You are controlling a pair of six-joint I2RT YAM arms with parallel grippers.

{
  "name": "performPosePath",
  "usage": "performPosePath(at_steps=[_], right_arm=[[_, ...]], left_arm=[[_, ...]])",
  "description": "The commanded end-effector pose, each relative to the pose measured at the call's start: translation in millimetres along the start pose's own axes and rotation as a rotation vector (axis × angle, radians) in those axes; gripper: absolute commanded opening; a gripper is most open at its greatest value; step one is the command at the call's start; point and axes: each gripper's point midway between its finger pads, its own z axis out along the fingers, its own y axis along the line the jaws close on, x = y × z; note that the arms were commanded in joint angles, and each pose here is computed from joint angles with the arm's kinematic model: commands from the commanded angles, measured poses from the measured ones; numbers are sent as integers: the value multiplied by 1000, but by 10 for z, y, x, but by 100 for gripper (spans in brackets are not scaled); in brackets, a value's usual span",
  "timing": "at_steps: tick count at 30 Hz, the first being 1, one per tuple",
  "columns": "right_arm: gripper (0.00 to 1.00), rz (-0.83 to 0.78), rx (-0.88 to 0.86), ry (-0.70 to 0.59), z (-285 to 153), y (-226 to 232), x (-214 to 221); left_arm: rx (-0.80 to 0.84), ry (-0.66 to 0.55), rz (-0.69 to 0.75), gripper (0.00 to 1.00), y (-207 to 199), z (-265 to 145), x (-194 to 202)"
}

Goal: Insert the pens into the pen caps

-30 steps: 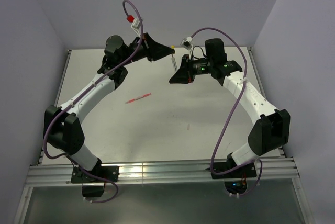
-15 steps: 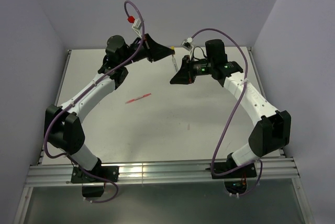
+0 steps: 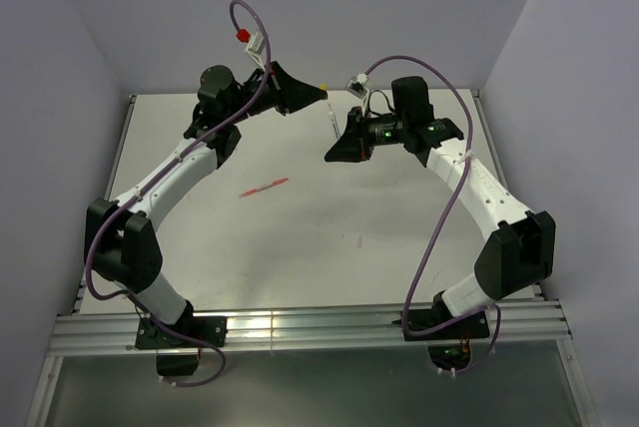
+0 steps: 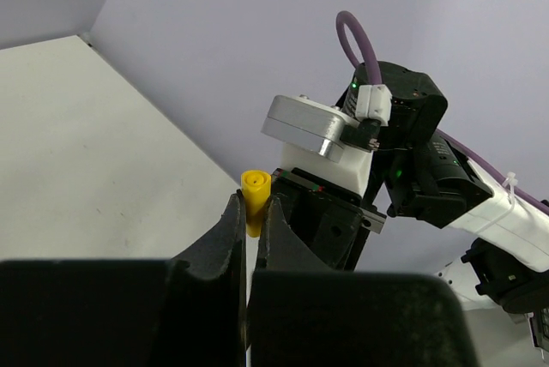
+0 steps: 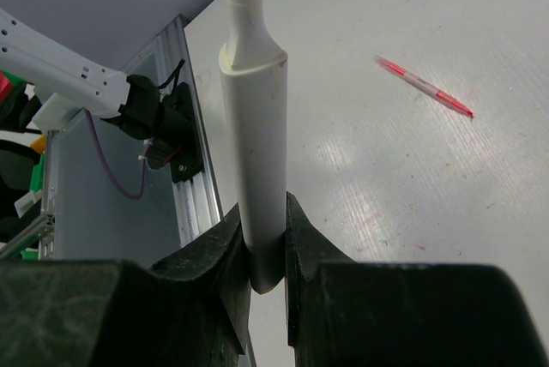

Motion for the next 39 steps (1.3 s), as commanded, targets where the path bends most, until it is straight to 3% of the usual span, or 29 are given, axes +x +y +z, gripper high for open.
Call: performPosePath(at_steps=[1,39], right_arm=[[0,-66,-14,-29,-68,151,-82],[0,-69,9,-29,-63,92,-87]], left_arm=[[29,-27,52,0,-104,16,-129],[100,58,-2,0,-184,9,192]])
